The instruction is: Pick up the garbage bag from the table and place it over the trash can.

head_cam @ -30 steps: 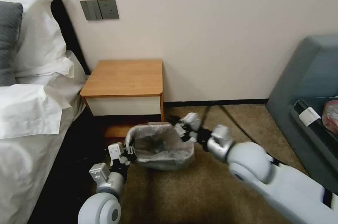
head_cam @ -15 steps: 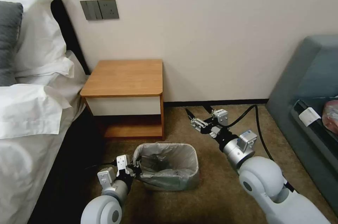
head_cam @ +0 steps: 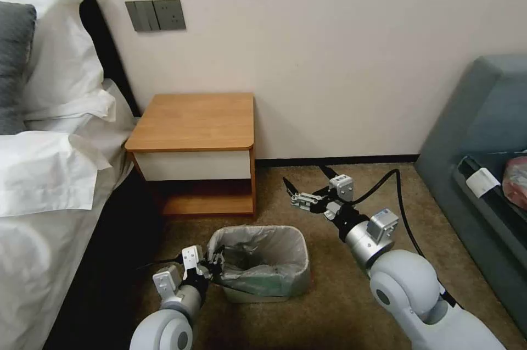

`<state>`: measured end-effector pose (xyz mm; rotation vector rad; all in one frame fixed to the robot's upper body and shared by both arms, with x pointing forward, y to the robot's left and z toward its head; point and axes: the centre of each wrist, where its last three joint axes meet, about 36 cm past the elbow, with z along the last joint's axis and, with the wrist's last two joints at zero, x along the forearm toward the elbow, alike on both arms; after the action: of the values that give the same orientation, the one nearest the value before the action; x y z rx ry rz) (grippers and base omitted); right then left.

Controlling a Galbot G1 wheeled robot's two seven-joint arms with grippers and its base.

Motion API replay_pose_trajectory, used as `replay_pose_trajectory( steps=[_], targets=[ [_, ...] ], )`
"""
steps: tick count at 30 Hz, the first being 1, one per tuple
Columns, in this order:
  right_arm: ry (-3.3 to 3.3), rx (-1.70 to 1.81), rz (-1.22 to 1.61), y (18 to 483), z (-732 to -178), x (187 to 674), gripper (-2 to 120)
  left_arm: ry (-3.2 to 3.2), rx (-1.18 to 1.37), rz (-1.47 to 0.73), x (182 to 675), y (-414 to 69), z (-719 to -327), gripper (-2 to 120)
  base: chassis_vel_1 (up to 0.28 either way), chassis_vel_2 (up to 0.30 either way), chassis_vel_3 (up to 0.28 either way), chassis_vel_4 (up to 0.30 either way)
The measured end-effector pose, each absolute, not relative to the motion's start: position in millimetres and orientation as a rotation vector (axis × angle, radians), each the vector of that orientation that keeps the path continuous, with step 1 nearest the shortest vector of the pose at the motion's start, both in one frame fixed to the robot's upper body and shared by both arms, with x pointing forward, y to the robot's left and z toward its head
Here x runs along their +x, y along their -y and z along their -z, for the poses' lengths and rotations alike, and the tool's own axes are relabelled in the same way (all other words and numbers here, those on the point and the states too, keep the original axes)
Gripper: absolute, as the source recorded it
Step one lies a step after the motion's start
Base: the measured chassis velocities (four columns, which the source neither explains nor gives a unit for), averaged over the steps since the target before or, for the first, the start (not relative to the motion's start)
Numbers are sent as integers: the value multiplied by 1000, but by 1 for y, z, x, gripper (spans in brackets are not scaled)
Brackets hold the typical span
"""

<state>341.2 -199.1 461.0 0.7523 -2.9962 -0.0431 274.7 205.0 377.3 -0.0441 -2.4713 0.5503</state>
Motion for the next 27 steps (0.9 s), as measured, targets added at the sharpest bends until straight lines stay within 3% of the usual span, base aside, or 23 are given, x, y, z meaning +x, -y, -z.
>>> replay_pose_trajectory(
  steps=[9,12,21,27],
  targets=[
    [2981,747,59,192,-449,331,100,2534,-55,-562,276,-209,-378,77,0,0,0,0],
    [2960,759,94,185,-444,323,100,2557,-64,-562,277,-210,-375,93,0,0,0,0],
    [2938,628,45,174,-430,317,100,2801,-31,-534,279,-211,-363,100,0,0,0,0],
    [2930,416,-18,161,-392,302,100,2986,-29,-341,284,-224,-344,99,0,0,0,0]
  ],
)
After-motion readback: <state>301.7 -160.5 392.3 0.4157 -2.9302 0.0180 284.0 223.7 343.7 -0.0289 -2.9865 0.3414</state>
